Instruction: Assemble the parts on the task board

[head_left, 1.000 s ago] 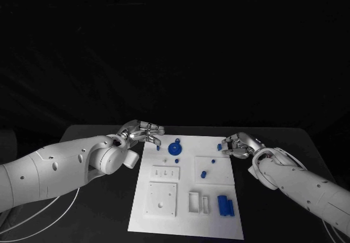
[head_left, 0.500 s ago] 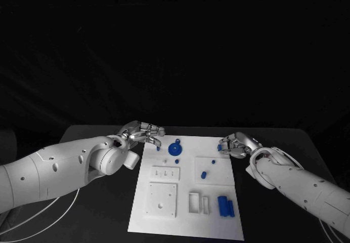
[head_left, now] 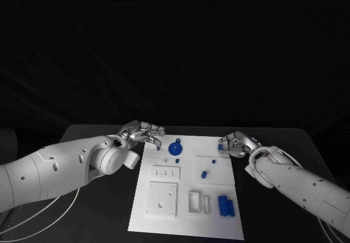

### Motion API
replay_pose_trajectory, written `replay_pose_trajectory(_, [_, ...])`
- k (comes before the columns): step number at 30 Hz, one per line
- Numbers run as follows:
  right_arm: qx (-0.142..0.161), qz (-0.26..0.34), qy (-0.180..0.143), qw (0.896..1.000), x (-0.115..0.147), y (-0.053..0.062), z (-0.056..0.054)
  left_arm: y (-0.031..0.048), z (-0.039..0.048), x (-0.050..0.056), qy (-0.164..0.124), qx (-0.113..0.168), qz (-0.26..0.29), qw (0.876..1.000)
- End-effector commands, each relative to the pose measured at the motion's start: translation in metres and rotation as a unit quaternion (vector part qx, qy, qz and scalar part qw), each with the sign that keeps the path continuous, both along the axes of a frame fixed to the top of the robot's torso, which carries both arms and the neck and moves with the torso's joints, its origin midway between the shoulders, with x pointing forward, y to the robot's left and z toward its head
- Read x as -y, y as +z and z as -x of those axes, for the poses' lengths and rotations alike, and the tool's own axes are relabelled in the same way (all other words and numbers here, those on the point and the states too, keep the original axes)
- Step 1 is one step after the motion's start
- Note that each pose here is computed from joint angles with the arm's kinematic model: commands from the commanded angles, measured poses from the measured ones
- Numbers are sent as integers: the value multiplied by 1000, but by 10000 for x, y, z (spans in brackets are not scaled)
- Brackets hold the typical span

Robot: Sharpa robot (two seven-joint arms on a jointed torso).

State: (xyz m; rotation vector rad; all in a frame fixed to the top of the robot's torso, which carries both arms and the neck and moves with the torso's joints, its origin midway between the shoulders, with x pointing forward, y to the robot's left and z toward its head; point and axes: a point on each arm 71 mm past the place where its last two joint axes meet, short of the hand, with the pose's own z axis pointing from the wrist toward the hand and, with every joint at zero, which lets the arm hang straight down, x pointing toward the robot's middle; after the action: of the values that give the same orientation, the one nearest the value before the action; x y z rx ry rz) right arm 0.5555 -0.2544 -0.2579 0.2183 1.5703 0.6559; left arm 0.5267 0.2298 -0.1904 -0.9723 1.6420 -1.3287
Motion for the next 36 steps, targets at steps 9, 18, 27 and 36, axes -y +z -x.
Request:
replay_pose_trajectory(9, [-12,5,11,1000,-35,-23,1,10,0,28,-5,3,1,1000])
replay_pose_trajectory(18, [-15,5,12,1000,-51,-39,-3,10,-1,39,-6,3,1,1000])
replay_pose_trajectory(27, [-15,8,3,1000,-51,-69,-15,9,-2,37,-6,3,1,1000])
replay_pose_trajectory(36, [0,9,-10,1000,-30,-58,-20,9,-2,34,-5,3,1,1000])
